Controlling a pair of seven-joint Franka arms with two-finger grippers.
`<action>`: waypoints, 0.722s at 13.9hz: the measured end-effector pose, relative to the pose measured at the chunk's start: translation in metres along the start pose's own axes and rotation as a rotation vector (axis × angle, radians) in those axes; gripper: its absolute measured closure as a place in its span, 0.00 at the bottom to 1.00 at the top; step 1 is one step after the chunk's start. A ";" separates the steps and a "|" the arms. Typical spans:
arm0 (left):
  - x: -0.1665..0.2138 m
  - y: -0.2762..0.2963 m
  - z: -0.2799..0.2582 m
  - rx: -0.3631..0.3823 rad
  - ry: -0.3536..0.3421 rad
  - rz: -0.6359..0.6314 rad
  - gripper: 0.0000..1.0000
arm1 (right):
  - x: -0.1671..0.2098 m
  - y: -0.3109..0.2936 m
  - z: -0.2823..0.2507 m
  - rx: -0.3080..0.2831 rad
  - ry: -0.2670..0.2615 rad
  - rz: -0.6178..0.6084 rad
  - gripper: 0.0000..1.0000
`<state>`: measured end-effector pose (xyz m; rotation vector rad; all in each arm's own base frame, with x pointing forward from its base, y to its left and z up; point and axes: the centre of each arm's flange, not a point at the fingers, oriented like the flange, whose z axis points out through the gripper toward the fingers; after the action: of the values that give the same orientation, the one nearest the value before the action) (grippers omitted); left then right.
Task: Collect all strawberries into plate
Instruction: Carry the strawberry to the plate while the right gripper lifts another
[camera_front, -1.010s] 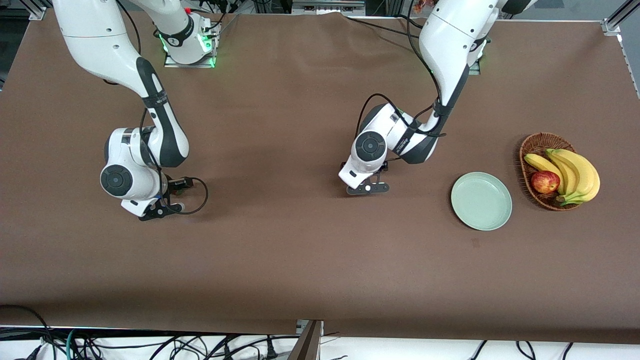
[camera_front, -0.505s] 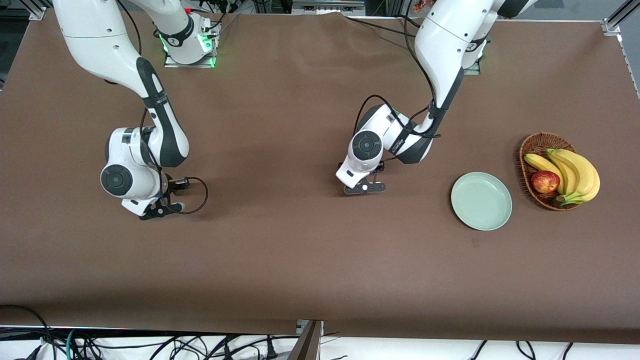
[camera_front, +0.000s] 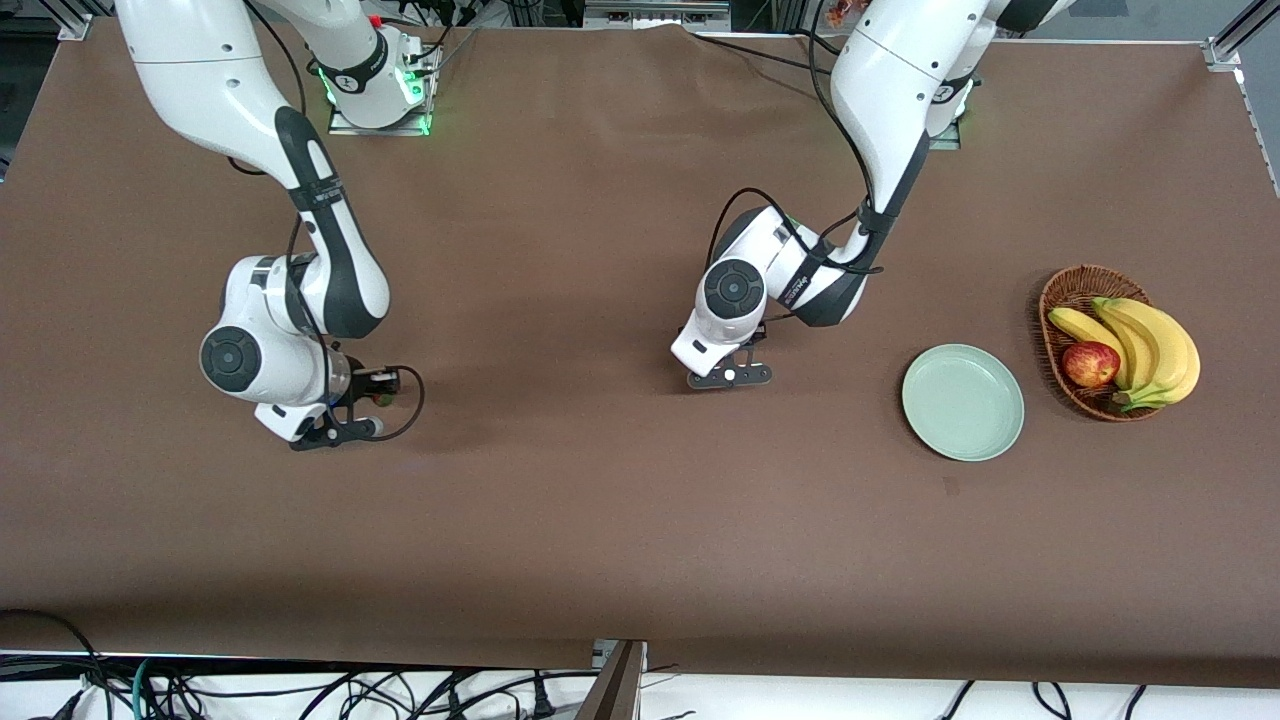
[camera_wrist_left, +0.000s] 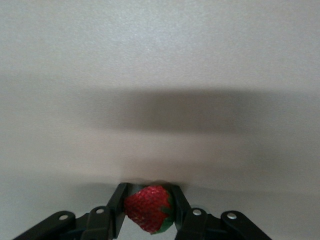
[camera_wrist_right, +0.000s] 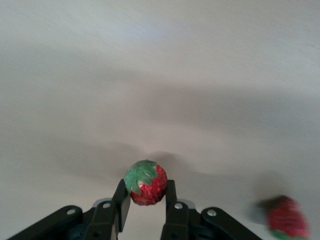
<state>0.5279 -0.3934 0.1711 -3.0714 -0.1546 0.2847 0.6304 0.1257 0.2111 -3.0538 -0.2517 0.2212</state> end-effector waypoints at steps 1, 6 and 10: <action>0.002 -0.004 -0.004 0.006 -0.004 -0.006 0.59 | 0.001 -0.022 0.000 0.002 0.005 0.025 0.67; 0.037 -0.080 -0.082 0.038 -0.070 -0.008 0.59 | 0.003 -0.137 -0.004 0.001 0.042 0.180 0.67; 0.090 -0.221 -0.126 0.006 -0.121 0.122 0.59 | 0.000 -0.231 0.007 0.096 0.084 0.343 0.67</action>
<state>0.6188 -0.1695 0.2923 -3.0627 0.0283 0.4765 0.5929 0.3537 0.2230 -2.9806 0.2817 0.1170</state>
